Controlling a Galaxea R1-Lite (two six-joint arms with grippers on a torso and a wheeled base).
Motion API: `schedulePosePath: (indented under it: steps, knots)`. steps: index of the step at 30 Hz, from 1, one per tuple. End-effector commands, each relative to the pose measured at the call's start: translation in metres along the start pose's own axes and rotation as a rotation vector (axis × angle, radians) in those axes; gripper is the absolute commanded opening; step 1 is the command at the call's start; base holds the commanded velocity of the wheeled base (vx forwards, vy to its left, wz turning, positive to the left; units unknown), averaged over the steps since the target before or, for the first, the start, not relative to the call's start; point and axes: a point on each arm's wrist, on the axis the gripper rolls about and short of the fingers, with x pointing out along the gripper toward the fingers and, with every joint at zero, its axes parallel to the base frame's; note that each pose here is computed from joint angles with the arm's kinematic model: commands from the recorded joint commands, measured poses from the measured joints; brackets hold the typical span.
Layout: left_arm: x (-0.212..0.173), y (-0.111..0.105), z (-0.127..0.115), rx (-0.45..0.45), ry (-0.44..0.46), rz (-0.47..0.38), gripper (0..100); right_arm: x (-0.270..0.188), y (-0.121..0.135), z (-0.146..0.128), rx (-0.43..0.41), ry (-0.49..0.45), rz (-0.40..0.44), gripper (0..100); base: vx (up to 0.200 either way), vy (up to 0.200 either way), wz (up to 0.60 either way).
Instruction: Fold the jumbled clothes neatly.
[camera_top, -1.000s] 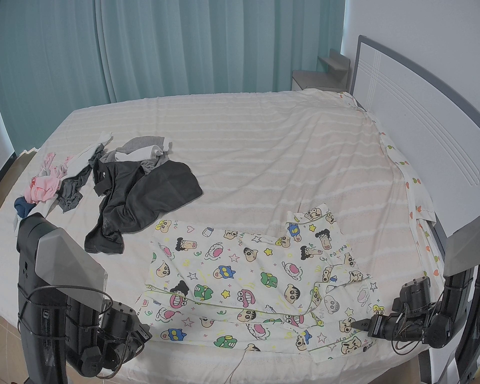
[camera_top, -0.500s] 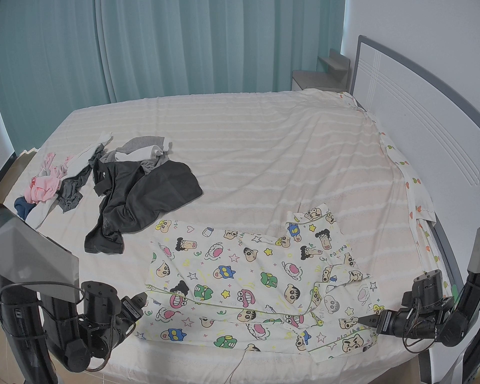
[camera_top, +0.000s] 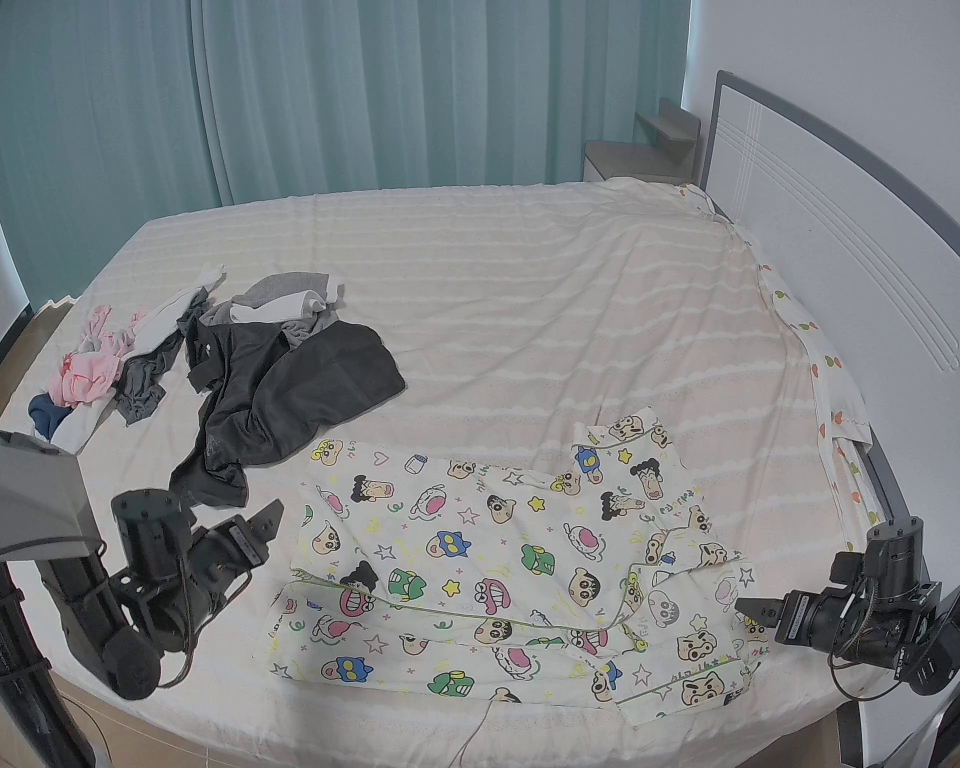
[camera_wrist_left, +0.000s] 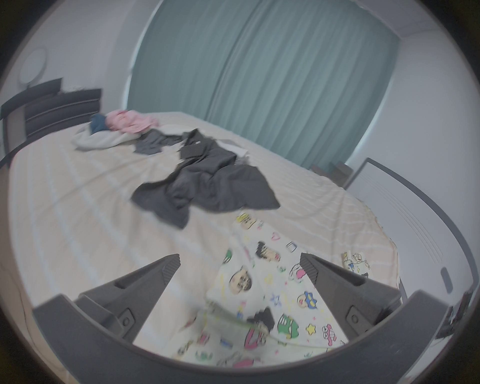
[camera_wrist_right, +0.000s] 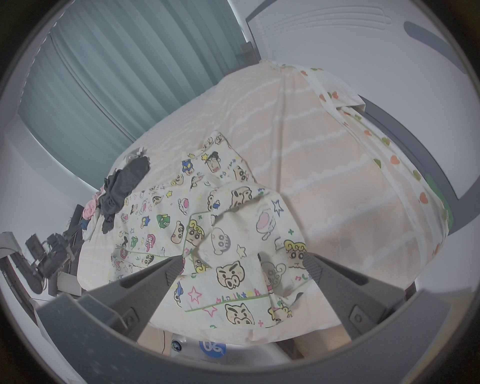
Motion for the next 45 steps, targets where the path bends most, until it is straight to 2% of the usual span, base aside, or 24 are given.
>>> schedulePosePath:
  steps: [1,4,7,9,11,12,14,18,20,28,31,34,40,45]
  knots:
    - [0.081,0.008,0.024,0.171,0.024,-0.106,100,-0.01,0.007,0.014,-0.01,-0.105,0.032,100,0.0,0.0,0.0]
    - [0.108,0.005,0.029,0.174,0.084,-0.152,100,-0.01,0.006,0.014,-0.008,-0.107,0.026,100,0.0,0.0,0.0]
    - [0.139,-0.006,0.048,0.166,0.186,-0.212,100,-0.008,0.007,0.015,-0.007,-0.109,0.024,100,0.0,0.0,0.0]
    - [0.152,-0.011,0.054,0.169,0.222,-0.239,100,-0.008,0.007,0.014,-0.007,-0.105,0.026,100,0.0,0.0,0.0]
    - [0.159,-0.012,0.055,0.174,0.234,-0.242,100,-0.008,0.007,0.014,-0.007,-0.103,0.024,100,0.0,0.0,0.0]
    - [0.175,-0.013,0.057,0.202,0.261,-0.25,100,-0.007,0.007,0.014,-0.008,-0.099,0.024,100,0.0,0.0,0.0]
    - [0.182,-0.012,0.055,0.213,0.303,-0.261,100,-0.006,0.007,0.014,-0.009,-0.097,0.021,100,0.0,0.0,0.0]
    - [0.196,-0.008,0.058,0.196,0.378,-0.267,100,-0.006,0.006,0.013,-0.009,-0.093,0.017,100,0.0,0.0,0.0]
    - [0.201,-0.005,0.059,0.191,0.385,-0.258,100,-0.006,0.006,0.012,-0.01,-0.088,0.016,100,0.0,0.0,0.0]
    - [0.225,0.016,0.04,0.161,0.429,-0.239,100,0.006,0.004,0.007,-0.014,-0.032,-0.01,100,0.0,0.0,0.0]
    - [0.232,0.019,0.036,0.159,0.427,-0.24,100,0.009,0.006,0.008,-0.016,-0.042,-0.012,100,0.0,0.0,0.0]
    - [0.237,0.017,0.037,0.142,0.417,-0.248,100,0.01,0.008,0.009,-0.022,-0.06,-0.022,100,0.0,0.0,0.0]
    - [0.247,0.009,0.041,0.026,0.363,-0.282,100,0.009,0.017,0.007,-0.05,-0.08,-0.02,100,0.0,0.0,0.0]
    - [0.247,0.007,0.043,-0.011,0.343,-0.319,100,0.01,0.018,0.008,-0.05,-0.08,-0.019,100,0.0,0.0,0.0]
